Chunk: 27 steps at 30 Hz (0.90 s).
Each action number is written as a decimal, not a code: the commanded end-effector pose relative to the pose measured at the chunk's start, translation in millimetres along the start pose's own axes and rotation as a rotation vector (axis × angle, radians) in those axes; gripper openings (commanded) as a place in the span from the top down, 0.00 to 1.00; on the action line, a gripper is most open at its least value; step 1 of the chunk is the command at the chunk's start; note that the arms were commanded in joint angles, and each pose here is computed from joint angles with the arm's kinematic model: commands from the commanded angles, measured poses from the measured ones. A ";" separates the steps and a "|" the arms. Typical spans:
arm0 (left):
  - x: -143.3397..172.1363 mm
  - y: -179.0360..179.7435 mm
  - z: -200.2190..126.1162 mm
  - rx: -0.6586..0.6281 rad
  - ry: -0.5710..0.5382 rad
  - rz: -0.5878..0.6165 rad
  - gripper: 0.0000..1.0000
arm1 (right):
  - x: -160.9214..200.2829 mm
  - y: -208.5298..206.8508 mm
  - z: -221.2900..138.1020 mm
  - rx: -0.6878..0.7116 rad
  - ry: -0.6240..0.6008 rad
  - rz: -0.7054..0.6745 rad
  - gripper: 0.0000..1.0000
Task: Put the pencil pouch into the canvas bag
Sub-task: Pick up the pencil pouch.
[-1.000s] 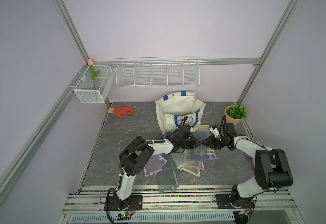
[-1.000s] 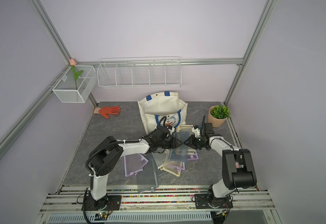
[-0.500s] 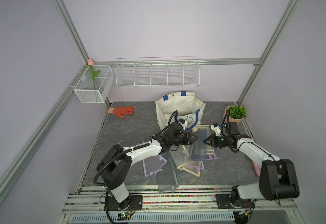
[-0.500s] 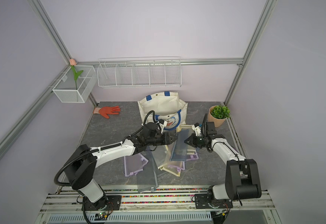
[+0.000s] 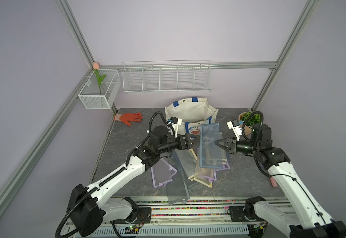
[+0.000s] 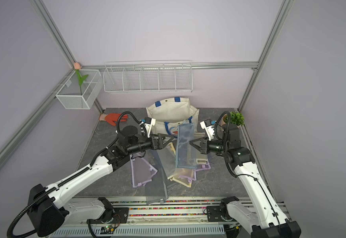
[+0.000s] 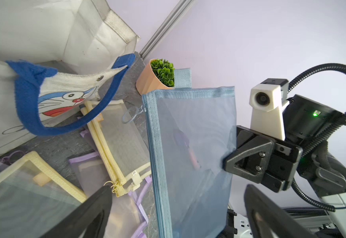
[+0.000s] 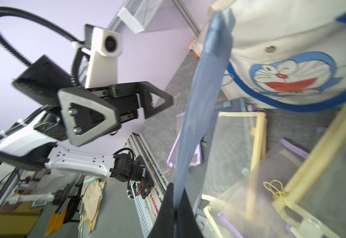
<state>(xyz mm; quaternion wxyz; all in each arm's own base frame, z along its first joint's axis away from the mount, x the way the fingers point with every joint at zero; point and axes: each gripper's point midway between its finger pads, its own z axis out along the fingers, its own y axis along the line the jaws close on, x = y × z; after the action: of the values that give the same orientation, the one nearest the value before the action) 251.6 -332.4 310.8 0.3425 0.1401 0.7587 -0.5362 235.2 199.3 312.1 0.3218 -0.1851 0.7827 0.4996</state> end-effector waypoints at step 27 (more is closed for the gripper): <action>-64.7 -40.6 -32.5 -0.028 -0.206 0.250 1.00 | -36.8 20.7 10.3 0.005 -0.028 -0.053 0.33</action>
<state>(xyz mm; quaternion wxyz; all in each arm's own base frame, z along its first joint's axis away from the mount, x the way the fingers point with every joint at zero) 251.5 -328.2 363.2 0.4175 0.1541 0.6907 -0.5700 247.0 222.7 360.9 0.3476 -0.2117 0.7438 0.5302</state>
